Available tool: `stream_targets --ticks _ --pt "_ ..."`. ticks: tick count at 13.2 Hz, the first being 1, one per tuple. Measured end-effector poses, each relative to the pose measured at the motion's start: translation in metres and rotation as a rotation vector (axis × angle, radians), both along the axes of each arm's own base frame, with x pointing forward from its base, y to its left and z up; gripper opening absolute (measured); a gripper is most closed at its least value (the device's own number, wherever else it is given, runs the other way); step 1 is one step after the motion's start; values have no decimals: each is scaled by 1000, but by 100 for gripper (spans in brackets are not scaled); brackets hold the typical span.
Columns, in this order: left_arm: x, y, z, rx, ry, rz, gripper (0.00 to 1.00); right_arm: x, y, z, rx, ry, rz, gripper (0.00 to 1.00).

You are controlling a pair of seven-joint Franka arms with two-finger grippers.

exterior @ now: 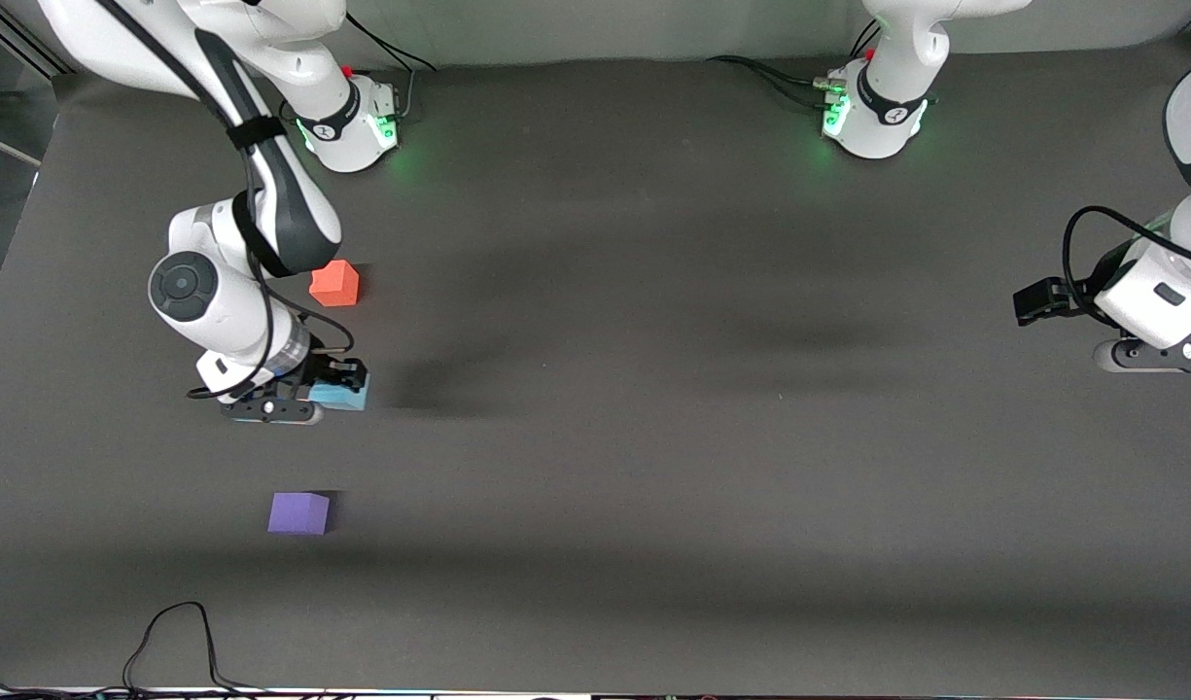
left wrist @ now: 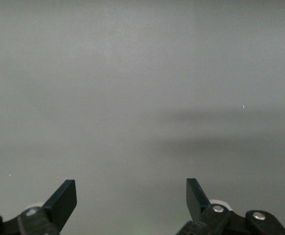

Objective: Place blue block between orange and purple blocks
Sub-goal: 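Carry the blue cube with the right gripper between the orange and purple cubes, then lower the blue cube onto the table and open the right gripper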

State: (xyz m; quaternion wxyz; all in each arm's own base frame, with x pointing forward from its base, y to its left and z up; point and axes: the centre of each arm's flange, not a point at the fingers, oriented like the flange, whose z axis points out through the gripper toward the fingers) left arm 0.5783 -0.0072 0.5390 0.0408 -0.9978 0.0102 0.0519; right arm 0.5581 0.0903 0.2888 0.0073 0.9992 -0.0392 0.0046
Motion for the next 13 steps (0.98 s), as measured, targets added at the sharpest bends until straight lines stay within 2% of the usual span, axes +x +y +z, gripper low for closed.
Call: stream_targets --ticks 2,6,13 --pt "2 0 3 0 -1 1 100 -12 -26 -38 -6 6 13 56" --pt "3 0 2 0 8 2 100 -12 -69 -79 -26 12 46 53" --pt "3 1 0 0 12 4 100 -11 -65 -89 -25 8 56 56"
